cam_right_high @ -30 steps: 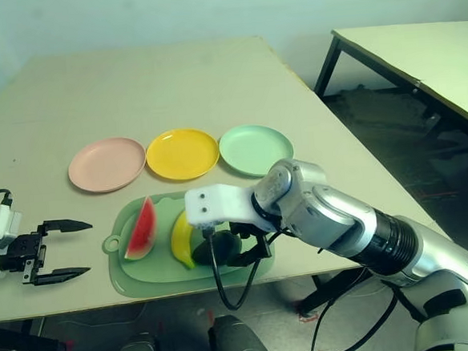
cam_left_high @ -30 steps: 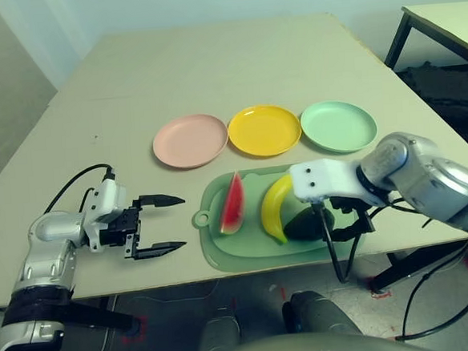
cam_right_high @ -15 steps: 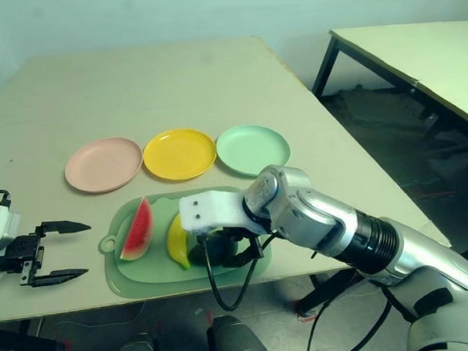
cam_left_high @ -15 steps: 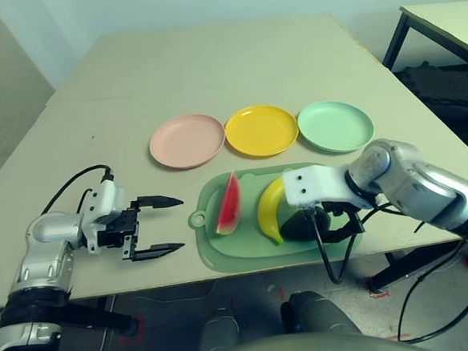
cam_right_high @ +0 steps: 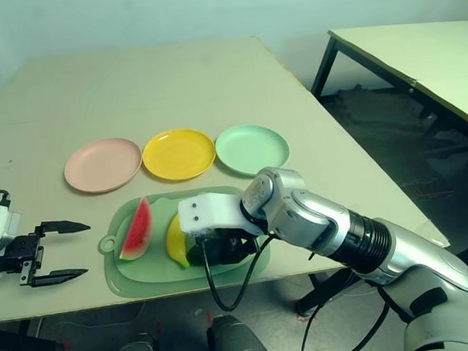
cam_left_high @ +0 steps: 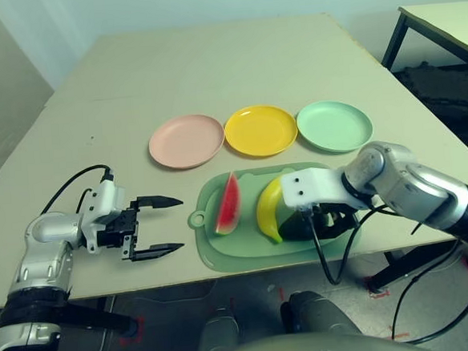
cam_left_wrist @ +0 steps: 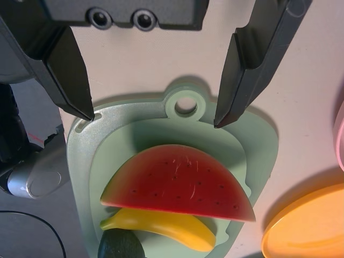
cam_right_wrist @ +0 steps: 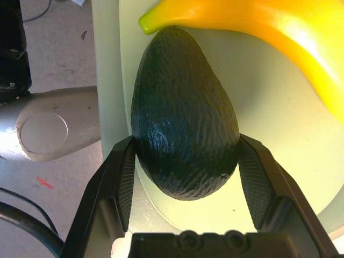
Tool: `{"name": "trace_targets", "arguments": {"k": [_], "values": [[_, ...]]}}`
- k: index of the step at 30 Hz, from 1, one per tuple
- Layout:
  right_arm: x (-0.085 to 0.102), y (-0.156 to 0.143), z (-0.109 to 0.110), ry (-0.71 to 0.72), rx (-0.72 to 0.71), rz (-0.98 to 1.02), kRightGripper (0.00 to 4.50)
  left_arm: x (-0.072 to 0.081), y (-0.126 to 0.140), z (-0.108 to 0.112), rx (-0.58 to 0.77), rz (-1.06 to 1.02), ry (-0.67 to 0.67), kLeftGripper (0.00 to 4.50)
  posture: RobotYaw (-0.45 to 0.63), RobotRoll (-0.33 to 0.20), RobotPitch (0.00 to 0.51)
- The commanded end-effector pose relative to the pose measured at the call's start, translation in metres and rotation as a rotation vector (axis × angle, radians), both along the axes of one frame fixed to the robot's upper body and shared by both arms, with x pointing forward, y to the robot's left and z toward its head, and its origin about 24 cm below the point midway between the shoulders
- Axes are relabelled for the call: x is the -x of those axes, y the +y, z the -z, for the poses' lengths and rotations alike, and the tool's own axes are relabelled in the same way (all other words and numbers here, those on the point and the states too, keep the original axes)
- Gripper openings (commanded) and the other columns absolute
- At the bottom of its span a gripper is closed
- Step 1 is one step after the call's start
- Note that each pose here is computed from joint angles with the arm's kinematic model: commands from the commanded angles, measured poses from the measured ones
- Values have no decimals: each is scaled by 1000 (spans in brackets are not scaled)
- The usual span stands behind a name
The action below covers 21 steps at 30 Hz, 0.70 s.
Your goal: Place the fruits into color-matched plates.
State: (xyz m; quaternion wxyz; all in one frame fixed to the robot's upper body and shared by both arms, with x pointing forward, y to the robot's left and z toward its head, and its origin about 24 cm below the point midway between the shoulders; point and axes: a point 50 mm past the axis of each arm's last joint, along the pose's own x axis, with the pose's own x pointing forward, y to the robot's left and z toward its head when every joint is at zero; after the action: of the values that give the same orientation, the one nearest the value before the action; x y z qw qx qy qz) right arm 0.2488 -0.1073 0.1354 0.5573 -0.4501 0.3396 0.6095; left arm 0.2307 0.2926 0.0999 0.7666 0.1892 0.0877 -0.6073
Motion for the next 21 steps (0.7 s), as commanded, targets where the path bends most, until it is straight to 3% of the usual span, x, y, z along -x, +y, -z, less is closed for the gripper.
{"name": "trace_targets", "arguments": {"k": [1, 5, 13, 21], "values": [[0, -3, -1, 4, 7, -5, 3053, -1, 0, -1, -12, 0, -7, 4500, -126, 0, 36], [-8, -14, -12, -8, 24, 4, 3053, -2, 2, 2, -14, -39, 3, 4500, -128, 0, 38], [-43, -41, -44, -88, 60, 41, 3053, -6, 4, 0, 27, -115, -6, 4500, -121, 0, 41], [-124, -59, -78, -352, 11, 249, 3053, -22, 1, -12, 172, -325, 0, 4500, -106, 0, 40]]}}
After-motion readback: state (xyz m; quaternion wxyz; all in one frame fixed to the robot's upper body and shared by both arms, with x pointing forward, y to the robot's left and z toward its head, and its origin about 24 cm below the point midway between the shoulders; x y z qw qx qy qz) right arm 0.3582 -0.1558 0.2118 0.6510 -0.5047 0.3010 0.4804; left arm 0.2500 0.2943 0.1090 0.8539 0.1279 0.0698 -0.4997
